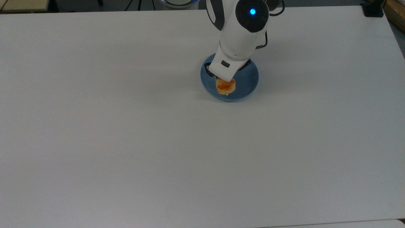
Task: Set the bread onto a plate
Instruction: 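Carry the held bread roll over the blue plate and lower it, then open the gripper to release the bread onto the plate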
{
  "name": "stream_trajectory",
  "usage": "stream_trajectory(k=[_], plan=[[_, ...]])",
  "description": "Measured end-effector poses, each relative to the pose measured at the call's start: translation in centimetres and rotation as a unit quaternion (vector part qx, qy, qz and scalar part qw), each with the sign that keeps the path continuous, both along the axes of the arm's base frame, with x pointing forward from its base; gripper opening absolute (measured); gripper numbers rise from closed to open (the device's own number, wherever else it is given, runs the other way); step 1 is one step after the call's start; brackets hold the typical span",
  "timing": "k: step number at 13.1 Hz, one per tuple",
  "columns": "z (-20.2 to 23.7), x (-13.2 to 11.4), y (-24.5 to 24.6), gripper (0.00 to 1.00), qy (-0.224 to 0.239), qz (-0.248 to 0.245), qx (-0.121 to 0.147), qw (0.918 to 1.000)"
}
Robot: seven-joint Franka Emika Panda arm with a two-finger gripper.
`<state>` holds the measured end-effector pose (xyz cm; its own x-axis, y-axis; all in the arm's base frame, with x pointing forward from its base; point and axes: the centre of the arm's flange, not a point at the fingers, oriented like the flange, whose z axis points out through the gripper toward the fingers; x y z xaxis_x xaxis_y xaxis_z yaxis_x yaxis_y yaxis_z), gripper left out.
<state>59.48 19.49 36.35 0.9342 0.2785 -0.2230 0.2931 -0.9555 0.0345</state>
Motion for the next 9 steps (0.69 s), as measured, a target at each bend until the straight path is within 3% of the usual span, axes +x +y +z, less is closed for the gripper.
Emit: stream_trajectory(k=[3,4,7,9], plan=[[-2.0,-0.6,1.9,0.43,0.015,0.004,-0.005,0.9999],[-2.0,-0.8,2.4,0.52,0.014,-0.007,-0.007,0.9999],[-1.9,-0.9,2.7,0.96,0.008,-0.039,-0.019,0.999],[-1.5,-1.1,2.4,1.0,0.021,-0.043,-0.027,0.9985]])
